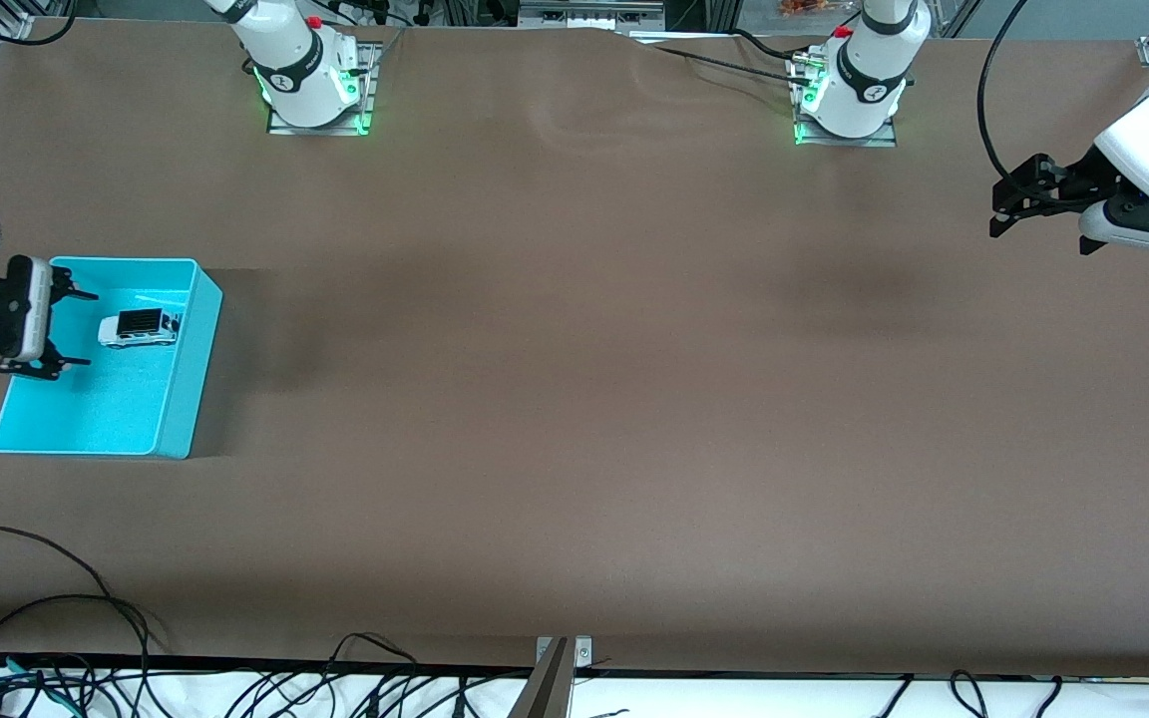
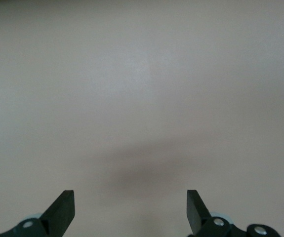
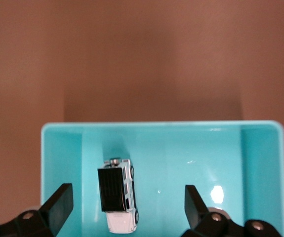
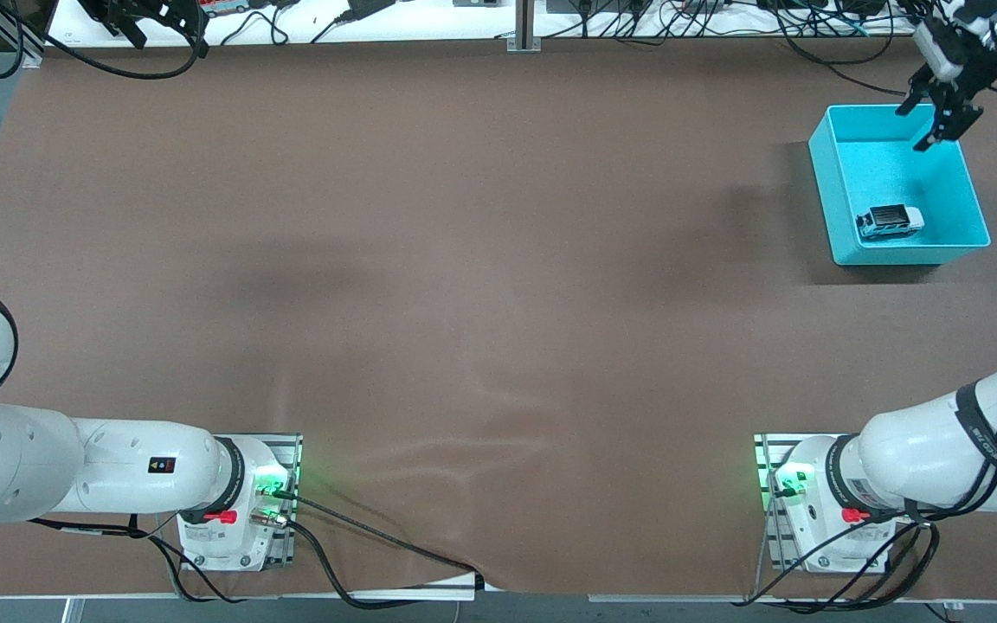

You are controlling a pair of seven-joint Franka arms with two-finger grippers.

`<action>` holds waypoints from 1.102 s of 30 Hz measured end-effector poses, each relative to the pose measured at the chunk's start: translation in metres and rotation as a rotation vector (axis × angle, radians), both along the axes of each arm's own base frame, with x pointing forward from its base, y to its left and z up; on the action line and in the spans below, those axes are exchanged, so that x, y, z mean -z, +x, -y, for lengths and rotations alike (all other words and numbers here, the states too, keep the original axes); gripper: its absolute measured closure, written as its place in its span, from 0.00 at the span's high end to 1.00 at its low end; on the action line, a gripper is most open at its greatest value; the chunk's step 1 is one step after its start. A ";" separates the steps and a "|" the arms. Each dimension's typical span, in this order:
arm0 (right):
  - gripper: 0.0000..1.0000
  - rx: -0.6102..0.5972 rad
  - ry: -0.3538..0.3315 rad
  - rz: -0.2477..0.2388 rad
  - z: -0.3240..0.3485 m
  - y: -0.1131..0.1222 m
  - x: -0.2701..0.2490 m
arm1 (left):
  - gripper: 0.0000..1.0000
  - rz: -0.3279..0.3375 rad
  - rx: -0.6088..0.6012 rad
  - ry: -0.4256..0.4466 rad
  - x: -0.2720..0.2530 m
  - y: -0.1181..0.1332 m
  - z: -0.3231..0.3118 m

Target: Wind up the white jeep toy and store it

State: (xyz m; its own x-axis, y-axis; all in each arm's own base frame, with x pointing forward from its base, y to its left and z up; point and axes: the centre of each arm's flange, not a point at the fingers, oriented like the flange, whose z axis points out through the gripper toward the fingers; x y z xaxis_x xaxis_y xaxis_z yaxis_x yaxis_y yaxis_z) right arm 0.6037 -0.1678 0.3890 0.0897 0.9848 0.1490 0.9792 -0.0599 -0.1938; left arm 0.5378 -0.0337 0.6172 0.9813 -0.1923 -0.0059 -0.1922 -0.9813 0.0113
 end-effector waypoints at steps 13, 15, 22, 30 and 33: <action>1.00 0.313 -0.096 0.023 -0.080 0.024 -0.102 | 1.00 0.003 0.025 0.000 -0.001 -0.001 0.014; 1.00 0.373 -0.112 0.025 -0.092 0.023 -0.112 | 1.00 0.004 0.031 0.001 -0.002 -0.001 0.017; 1.00 0.667 -0.177 -0.031 -0.126 0.014 -0.130 | 1.00 0.005 0.037 0.001 -0.003 -0.001 0.021; 1.00 1.007 -0.242 -0.077 -0.152 0.013 -0.147 | 1.00 0.008 0.037 0.001 -0.004 -0.001 0.021; 1.00 1.128 -0.267 -0.080 -0.162 0.014 -0.155 | 1.00 0.008 0.037 0.001 -0.004 -0.001 0.021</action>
